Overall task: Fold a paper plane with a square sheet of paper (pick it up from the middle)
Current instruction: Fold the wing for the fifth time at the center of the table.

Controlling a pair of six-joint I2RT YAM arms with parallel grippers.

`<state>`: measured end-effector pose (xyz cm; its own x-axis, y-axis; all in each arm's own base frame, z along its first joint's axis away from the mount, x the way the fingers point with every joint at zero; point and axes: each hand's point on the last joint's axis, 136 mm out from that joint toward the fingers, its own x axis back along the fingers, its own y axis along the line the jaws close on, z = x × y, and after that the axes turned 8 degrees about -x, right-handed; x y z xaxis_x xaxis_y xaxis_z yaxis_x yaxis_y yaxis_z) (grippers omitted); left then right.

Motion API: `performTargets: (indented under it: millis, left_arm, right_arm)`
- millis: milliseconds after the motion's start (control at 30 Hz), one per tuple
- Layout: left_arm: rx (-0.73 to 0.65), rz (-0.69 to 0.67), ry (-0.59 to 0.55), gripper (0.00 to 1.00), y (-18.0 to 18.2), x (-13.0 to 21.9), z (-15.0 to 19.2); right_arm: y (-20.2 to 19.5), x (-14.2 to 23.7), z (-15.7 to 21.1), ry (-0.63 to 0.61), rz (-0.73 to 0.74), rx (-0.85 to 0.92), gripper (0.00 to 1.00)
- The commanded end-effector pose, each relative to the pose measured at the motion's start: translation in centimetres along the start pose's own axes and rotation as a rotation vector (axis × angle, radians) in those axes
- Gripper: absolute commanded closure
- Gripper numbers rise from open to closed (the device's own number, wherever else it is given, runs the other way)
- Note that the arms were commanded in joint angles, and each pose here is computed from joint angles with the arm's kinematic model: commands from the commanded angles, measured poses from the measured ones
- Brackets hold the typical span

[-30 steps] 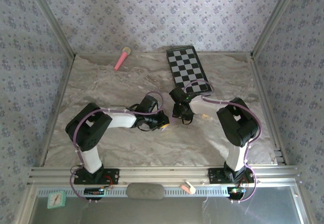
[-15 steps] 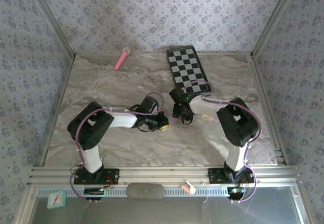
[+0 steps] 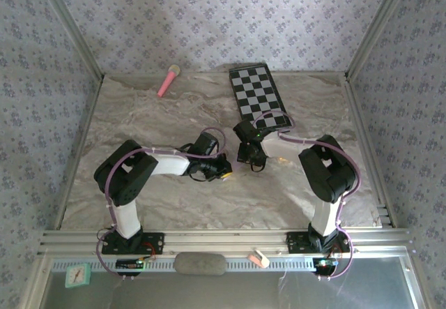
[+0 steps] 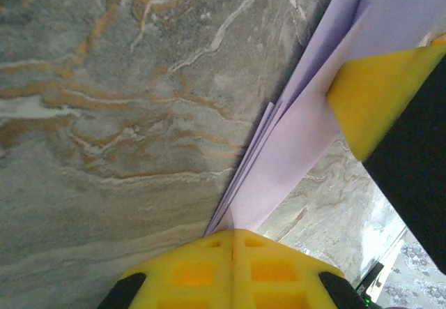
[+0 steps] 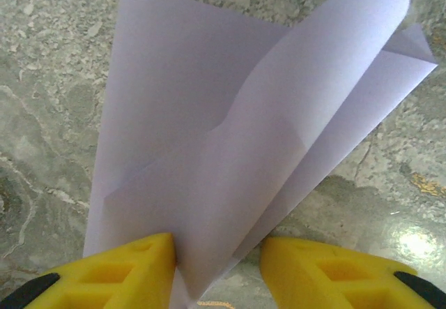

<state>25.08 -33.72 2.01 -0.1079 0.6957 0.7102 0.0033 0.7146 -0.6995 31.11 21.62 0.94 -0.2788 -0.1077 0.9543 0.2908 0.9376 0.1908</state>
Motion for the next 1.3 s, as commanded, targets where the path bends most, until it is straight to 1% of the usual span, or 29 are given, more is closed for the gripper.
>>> performTargets:
  millis: [0,167,267,367,467,567,667,733,933,1000,1133,1267]
  left_arm:
    - [0.055,-0.134,0.047,0.94,3.9,-0.6,1.4]
    - [0.057,-0.139,0.054,0.94,4.0,-0.6,1.5]
    - [0.054,-0.138,0.059,0.94,4.0,-0.7,1.6]
    - [0.05,-0.139,0.061,0.95,4.0,-0.6,1.6]
    - [0.05,-0.139,0.061,0.95,4.0,-0.7,1.5]
    - [0.047,-0.141,0.063,0.95,4.0,-0.7,1.5]
    - [0.043,-0.143,0.068,0.95,4.0,-0.7,1.6]
    - [0.035,-0.146,0.074,0.96,3.9,-0.7,1.7]
    - [0.033,-0.149,0.077,0.96,3.9,-0.8,1.7]
    - [0.034,-0.15,0.077,0.96,3.9,-0.7,1.7]
    - [0.037,-0.153,0.078,0.96,4.0,-0.7,1.7]
    - [0.044,-0.157,0.077,0.96,4.3,-0.7,1.9]
  right_arm:
    - [-4.1,-1.9,3.6,0.141,0.116,0.01,0.53]
    - [-0.1,3.9,-0.1,0.069,-0.131,0.005,0.44]
    - [1.0,7.4,-2.1,0.017,-0.273,0.017,0.4]
    - [1.4,10.3,-2.7,-0.017,-0.355,0.055,0.39]
    - [1.6,11.9,-2.4,-0.039,-0.41,0.071,0.43]
    - [1.8,12.1,-1.9,-0.052,-0.449,0.084,0.53]
    - [2.3,11.6,-1.5,-0.067,-0.489,0.093,0.66]
    - [2.5,11.0,-1.1,-0.064,-0.497,0.093,0.73]
    - [3.6,8.8,-0.1,-0.046,-0.493,0.097,0.88]
    - [4.2,8.0,0.5,-0.028,-0.49,0.107,0.92]
    - [5.2,6.3,1.5,0.009,-0.479,0.127,0.95]
    - [5.3,4.9,2.1,0.032,-0.481,0.138,0.96]
